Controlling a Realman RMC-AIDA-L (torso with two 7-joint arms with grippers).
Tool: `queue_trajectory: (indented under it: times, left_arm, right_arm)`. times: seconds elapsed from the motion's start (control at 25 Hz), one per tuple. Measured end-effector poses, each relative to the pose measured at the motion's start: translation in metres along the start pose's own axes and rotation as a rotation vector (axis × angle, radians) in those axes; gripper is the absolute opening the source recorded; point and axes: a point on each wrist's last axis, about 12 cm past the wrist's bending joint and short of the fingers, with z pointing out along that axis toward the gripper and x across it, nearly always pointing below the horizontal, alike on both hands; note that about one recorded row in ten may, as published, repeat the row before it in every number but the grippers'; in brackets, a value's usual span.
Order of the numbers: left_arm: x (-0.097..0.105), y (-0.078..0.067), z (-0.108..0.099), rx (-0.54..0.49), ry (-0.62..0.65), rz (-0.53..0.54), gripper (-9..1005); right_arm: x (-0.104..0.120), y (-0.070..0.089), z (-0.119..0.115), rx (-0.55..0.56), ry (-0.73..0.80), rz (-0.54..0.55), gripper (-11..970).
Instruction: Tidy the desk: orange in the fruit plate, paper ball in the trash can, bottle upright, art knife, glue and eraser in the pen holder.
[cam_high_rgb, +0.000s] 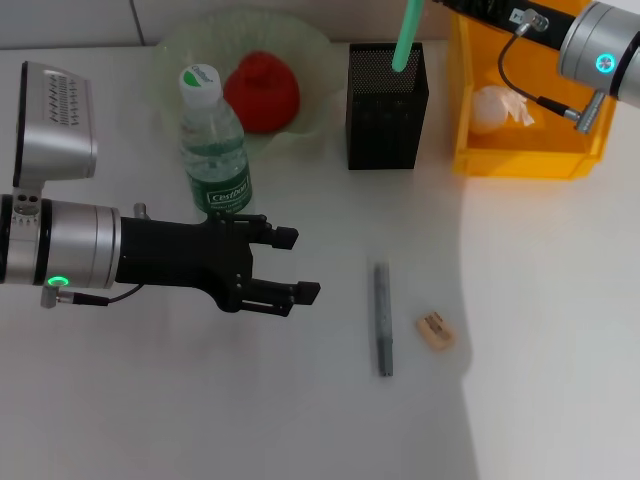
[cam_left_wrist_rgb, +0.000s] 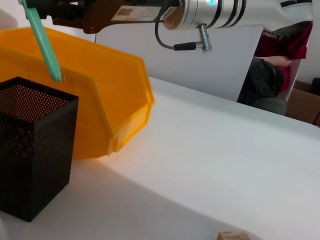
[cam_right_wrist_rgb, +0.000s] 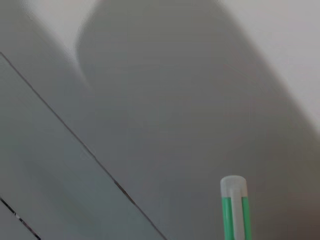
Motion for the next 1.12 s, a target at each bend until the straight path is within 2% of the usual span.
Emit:
queue_trajectory:
  times: [0.28, 0.52, 0.92, 1.12]
  left_arm:
    - [-0.001, 0.0, 0.001, 0.003, -0.007, 0.0, 797]
    - [-0.003, 0.0, 0.003, 0.01, -0.006, -0.002, 797]
    - [-0.005, 0.0, 0.004, 0.013, -0.006, -0.013, 797]
    - [-0.005, 0.0, 0.004, 0.012, -0.007, -0.014, 797]
  right_arm:
    - [0.003, 0.0, 0.011, 0.064, 0.044, -0.104, 182]
    - [0.0, 0.008, 0.021, 0.057, 0.066, -0.186, 183]
    - [-0.002, 0.014, 0.028, 0.045, 0.1, -0.235, 186]
    - [-0.007, 0.014, 0.025, 0.036, 0.082, -0.248, 363]
